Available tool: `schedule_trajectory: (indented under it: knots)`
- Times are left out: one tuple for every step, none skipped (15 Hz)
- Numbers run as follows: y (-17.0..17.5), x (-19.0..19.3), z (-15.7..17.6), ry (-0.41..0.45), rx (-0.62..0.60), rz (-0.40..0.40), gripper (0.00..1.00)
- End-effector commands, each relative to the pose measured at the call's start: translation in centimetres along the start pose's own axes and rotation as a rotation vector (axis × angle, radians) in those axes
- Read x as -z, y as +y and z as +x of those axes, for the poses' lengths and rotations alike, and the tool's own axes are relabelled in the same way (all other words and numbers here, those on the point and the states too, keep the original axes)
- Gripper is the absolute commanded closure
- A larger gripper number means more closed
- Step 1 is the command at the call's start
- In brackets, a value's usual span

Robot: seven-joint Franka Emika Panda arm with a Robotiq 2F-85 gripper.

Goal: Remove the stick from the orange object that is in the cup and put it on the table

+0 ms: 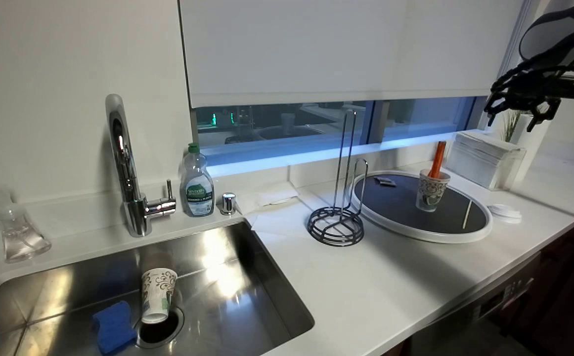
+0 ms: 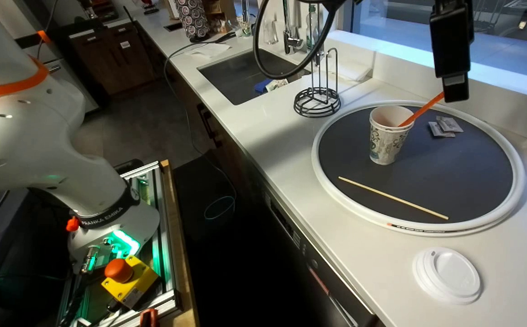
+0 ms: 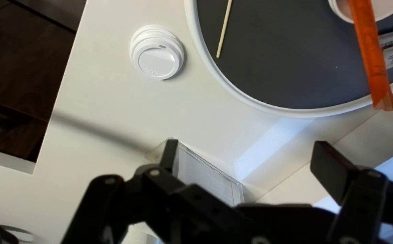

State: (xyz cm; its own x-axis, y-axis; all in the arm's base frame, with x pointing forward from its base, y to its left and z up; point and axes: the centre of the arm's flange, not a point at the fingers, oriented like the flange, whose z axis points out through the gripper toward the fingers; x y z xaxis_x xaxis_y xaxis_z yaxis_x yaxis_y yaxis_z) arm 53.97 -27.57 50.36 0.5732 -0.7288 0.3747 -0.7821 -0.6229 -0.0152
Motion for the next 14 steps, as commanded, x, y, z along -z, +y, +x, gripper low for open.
schedule_trajectory:
  knots:
    - [0.8, 1.4, -2.5, -0.016, 0.049, -0.013, 0.00]
    - [0.7, 1.6, -2.9, -0.020, 0.057, -0.012, 0.00]
    - [0.7, 1.8, -3.3, -0.027, 0.063, -0.006, 0.00]
    - [0.8, 2.0, -3.7, -0.028, 0.073, -0.005, 0.00]
    - [0.8, 2.2, -4.1, -0.033, 0.085, 0.002, 0.00]
    - [0.9, 2.3, -4.4, -0.036, 0.095, 0.002, 0.00]
    - [1.0, 2.5, -4.7, -0.034, 0.103, 0.002, 0.00]
    - [1.1, 2.7, -5.1, -0.039, 0.109, 0.005, 0.00]
    - [1.2, 2.9, -5.4, -0.046, 0.112, 0.005, 0.00]
    - [0.2, 2.1, -3.7, -0.026, 0.090, 0.012, 0.00]
    - [0.3, 2.3, -3.9, -0.030, 0.094, 0.012, 0.00]
    - [0.4, 2.5, -4.1, -0.031, 0.097, 0.014, 0.00]
    - [0.4, 2.6, -4.3, -0.032, 0.099, 0.015, 0.00]
    - [0.5, 2.6, -4.3, -0.032, 0.099, 0.016, 0.00]
